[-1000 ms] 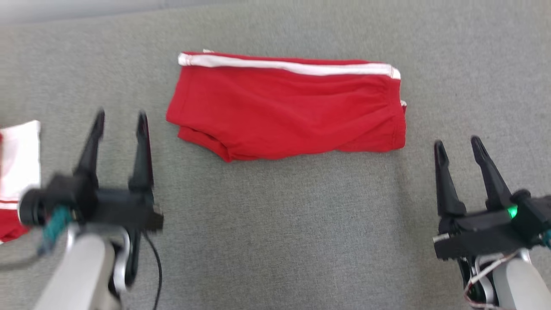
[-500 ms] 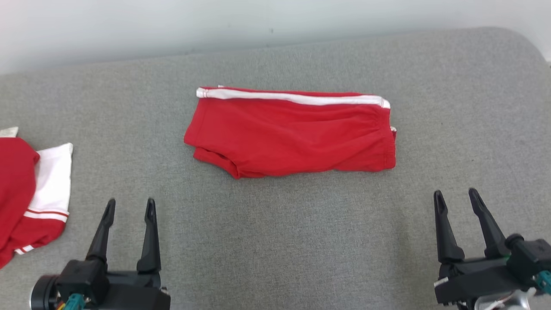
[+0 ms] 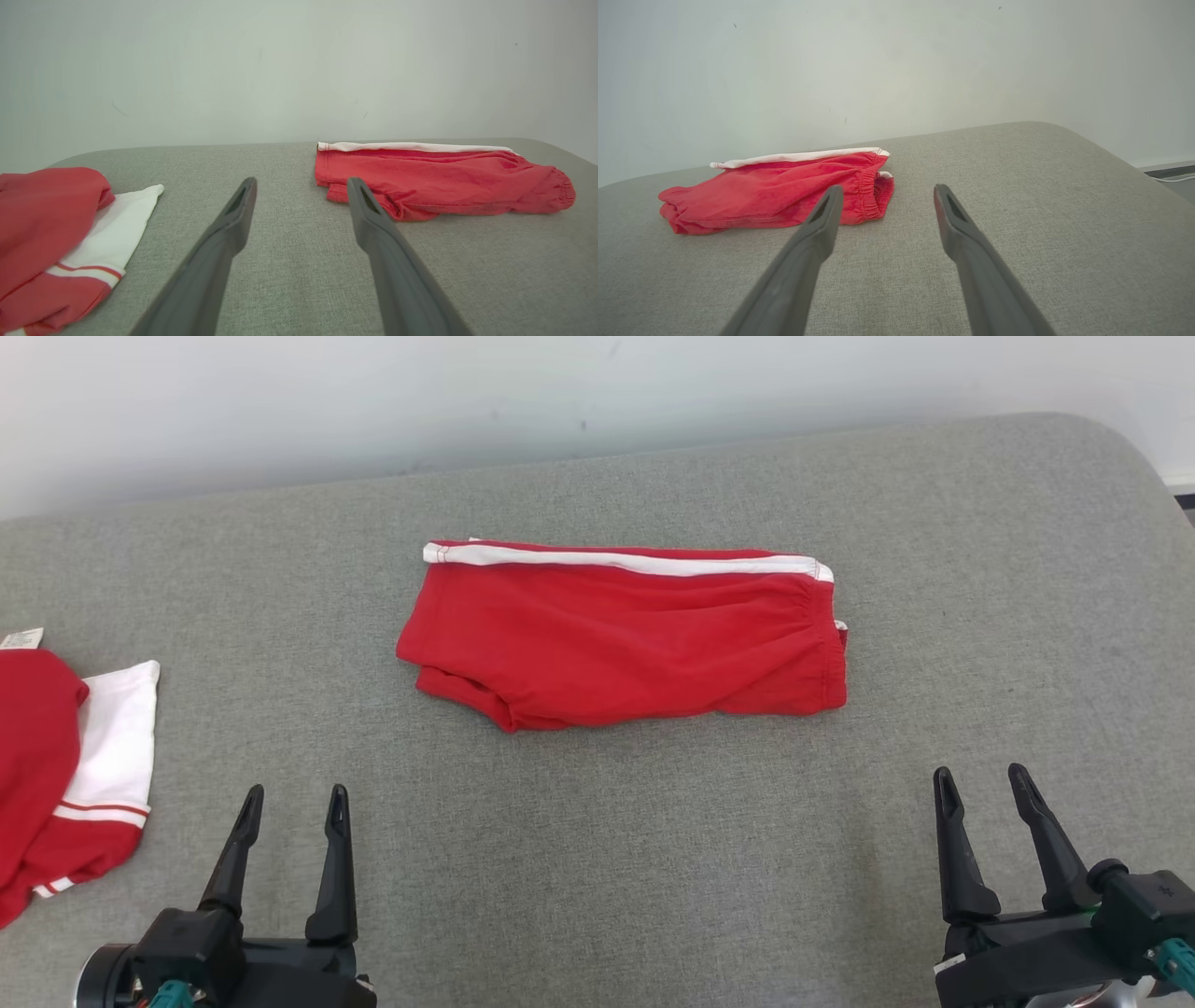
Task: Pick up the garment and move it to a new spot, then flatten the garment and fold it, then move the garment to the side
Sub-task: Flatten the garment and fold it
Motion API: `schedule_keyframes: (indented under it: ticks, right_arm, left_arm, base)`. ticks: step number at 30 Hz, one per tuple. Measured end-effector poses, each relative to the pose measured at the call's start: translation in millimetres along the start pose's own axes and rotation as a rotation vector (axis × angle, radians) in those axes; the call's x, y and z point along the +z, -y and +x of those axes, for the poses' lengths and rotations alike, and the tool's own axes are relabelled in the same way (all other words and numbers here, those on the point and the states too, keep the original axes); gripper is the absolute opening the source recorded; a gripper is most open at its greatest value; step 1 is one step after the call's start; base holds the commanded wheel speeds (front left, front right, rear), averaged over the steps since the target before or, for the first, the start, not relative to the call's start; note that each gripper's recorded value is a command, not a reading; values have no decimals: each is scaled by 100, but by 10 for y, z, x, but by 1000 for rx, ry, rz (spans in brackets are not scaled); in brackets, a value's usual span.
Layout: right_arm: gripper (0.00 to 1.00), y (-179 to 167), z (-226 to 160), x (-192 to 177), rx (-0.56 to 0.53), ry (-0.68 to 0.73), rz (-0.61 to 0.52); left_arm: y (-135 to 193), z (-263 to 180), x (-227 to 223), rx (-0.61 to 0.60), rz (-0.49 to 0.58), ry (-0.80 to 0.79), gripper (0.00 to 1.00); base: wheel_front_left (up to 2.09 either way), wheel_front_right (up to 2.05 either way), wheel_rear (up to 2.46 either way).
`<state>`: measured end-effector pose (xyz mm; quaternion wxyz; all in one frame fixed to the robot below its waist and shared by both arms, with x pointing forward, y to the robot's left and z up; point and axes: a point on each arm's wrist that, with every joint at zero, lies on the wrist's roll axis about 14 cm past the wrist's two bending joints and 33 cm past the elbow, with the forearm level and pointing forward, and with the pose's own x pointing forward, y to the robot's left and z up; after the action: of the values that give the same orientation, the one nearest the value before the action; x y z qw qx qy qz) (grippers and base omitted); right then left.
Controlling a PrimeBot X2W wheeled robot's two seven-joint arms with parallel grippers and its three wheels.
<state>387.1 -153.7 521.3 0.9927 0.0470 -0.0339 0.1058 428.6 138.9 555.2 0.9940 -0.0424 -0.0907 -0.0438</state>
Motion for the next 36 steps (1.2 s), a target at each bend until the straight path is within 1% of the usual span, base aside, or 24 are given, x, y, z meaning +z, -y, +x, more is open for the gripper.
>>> schedule_keyframes:
  ticks: [4,9,12,16,22,29,32,36]
  right_arm:
    - [100,21,-1,-5,-7,-1,0]
    - [100,26,25,-10,-9,0,4]
    - [100,11,39,-21,-5,-2,9]
    - [100,47,52,-48,-16,-4,14]
    - [100,164,36,-155,-58,-25,27]
    - [100,264,12,-246,-94,-42,33]
    - [100,279,-2,-267,-100,-47,34]
    - [100,275,11,-268,-98,-44,37]
  left_arm:
    - [47,36,-4,-15,-4,-3,100]
    - [246,234,32,-92,-42,-1,100]
    - [375,418,-34,-142,-69,-35,100]
    - [493,669,-265,-173,-118,-123,100]
    - [574,950,-721,-161,-180,-267,100]
    - [674,1011,-1243,-135,-266,-428,100]
    - [737,1033,-1314,-138,-301,-450,100]
    - [773,1080,-1309,-145,-329,-439,100]
  base:
    - [0,0,0]
    - [0,0,0]
    - [0,0,0]
    - [0,0,0]
    - [0,0,0]
    - [0,0,0]
    - [0,0,0]
    - [0,0,0]
